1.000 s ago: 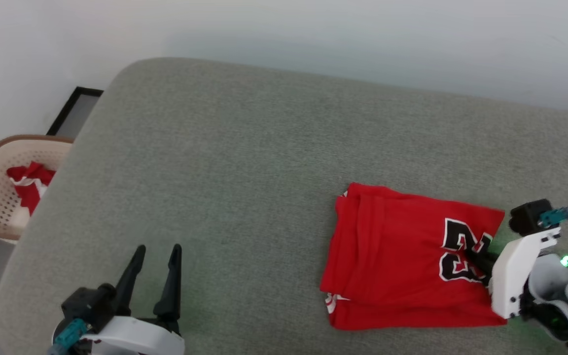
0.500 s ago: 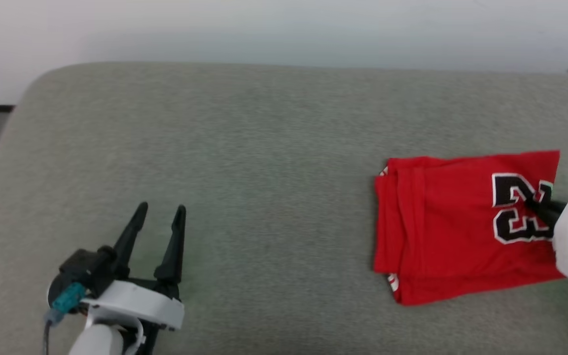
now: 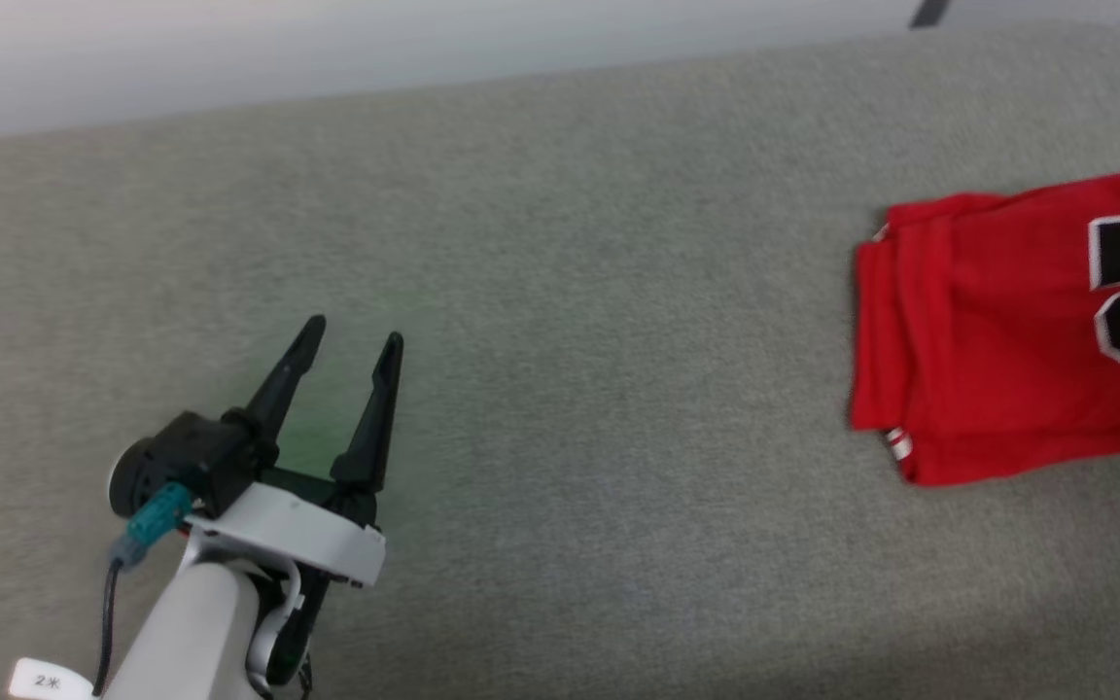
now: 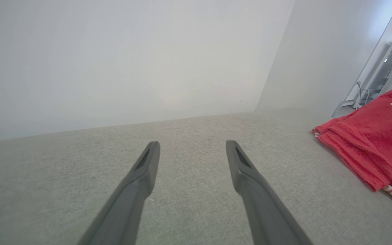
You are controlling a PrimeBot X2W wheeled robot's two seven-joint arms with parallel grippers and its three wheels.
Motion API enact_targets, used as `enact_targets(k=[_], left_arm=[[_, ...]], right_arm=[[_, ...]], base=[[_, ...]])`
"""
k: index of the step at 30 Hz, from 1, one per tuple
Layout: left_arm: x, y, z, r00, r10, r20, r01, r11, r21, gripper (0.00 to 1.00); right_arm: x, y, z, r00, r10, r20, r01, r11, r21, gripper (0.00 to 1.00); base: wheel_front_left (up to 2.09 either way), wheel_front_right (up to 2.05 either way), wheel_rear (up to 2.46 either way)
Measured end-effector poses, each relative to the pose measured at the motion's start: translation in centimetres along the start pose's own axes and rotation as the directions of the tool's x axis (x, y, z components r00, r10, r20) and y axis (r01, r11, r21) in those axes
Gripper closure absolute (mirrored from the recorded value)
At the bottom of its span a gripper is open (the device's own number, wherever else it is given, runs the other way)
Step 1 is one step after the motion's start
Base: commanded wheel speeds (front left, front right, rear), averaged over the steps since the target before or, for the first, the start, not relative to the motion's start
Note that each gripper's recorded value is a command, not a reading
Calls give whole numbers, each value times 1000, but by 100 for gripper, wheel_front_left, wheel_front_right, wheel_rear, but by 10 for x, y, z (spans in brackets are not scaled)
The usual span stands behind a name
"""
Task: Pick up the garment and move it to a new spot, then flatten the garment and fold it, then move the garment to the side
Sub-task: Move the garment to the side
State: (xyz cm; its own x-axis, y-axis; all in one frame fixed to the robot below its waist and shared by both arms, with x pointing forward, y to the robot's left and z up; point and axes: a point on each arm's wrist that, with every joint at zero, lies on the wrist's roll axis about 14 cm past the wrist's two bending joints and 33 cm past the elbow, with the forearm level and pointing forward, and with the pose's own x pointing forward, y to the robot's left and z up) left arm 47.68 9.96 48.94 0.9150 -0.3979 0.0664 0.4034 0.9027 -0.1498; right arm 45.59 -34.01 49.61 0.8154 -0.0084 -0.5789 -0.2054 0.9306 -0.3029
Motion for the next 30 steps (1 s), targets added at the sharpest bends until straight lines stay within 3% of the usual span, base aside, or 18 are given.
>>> enact_targets(k=[5,10,15,20,23,24,25,26,30], left_arm=[[21,-10,-25,997,-57,-43,56,998,-22,0],[29,-10,-42,994,-76,-74,74,997,-37,0],[32,-7,-54,992,-81,-97,77,996,-44,0],[32,0,-57,992,-69,-104,65,997,-44,0],[31,5,-56,993,-59,-105,55,998,-37,0],[30,7,-57,993,-55,-108,51,998,-36,0],[29,9,-57,993,-50,-110,46,998,-36,0],[28,10,-57,993,-46,-111,42,999,-35,0],[26,13,-53,994,-36,-107,33,999,-30,0]], right_arm=[[3,-42,-14,994,-110,-5,109,990,-92,100],[7,-75,-25,981,-195,-21,186,960,-210,100],[16,-94,-37,965,-256,-52,235,939,-252,100],[33,-90,-52,960,-265,-84,242,945,-218,100],[41,-89,-56,958,-275,-82,254,946,-202,78],[44,-87,-57,958,-273,-82,252,946,-203,66],[47,-84,-57,960,-270,-79,248,945,-211,38],[50,-82,-57,961,-267,-75,246,946,-213,1],[50,-82,-63,956,-282,-83,262,945,-195,0]], base=[[0,0,0],[0,0,0],[0,0,0],[0,0,0],[0,0,0],[0,0,0],[0,0,0],[0,0,0],[0,0,0]])
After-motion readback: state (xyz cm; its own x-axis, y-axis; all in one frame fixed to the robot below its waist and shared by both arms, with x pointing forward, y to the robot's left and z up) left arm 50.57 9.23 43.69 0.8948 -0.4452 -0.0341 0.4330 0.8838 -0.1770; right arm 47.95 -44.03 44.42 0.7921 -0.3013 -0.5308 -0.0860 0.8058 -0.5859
